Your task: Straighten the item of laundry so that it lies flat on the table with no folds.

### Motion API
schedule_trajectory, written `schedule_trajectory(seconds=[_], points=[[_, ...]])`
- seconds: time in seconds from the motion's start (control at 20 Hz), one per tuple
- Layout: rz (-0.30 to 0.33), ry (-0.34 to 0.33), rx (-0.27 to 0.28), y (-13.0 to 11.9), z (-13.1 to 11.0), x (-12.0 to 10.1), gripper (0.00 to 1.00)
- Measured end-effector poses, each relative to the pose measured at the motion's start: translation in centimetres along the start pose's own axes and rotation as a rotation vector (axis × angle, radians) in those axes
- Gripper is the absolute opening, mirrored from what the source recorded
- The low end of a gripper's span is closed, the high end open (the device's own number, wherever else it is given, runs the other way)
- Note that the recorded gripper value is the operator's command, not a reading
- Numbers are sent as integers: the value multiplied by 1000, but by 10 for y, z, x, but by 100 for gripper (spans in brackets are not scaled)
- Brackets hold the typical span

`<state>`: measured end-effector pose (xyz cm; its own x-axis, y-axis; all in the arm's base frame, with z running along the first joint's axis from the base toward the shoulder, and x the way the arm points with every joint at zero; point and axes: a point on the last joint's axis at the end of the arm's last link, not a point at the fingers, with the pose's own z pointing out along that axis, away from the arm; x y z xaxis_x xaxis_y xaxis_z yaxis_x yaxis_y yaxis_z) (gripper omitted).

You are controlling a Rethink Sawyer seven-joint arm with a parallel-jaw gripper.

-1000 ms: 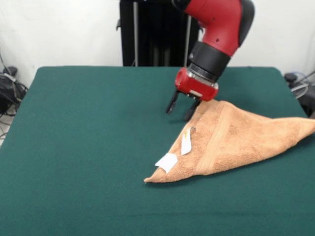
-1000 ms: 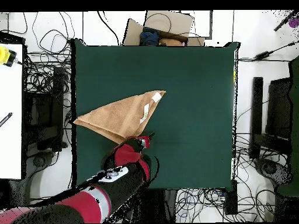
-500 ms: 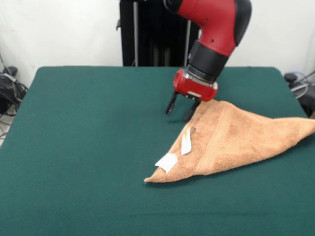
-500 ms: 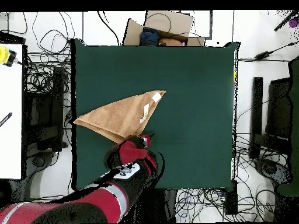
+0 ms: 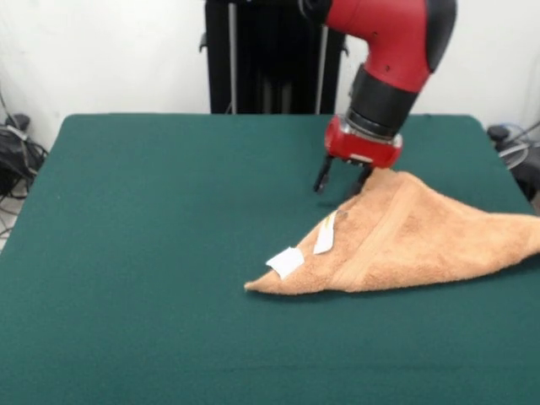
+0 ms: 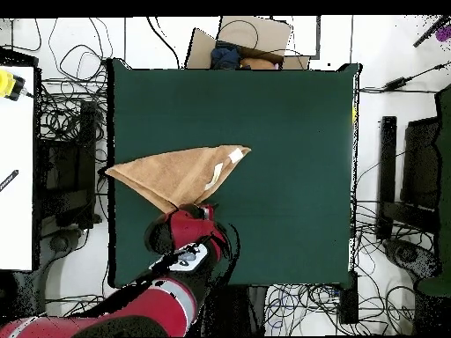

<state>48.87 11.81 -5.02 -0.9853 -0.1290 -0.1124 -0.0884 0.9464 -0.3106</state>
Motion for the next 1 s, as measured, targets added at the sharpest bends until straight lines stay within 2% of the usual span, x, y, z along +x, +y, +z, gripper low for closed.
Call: schedule_trajectory(seconds=[0.25, 0.65, 1.0], points=[[-15, 51, -29, 18, -17, 2, 100], [-83, 106, -50, 55, -54, 7, 100], [-104, 134, -52, 65, -62, 13, 100]])
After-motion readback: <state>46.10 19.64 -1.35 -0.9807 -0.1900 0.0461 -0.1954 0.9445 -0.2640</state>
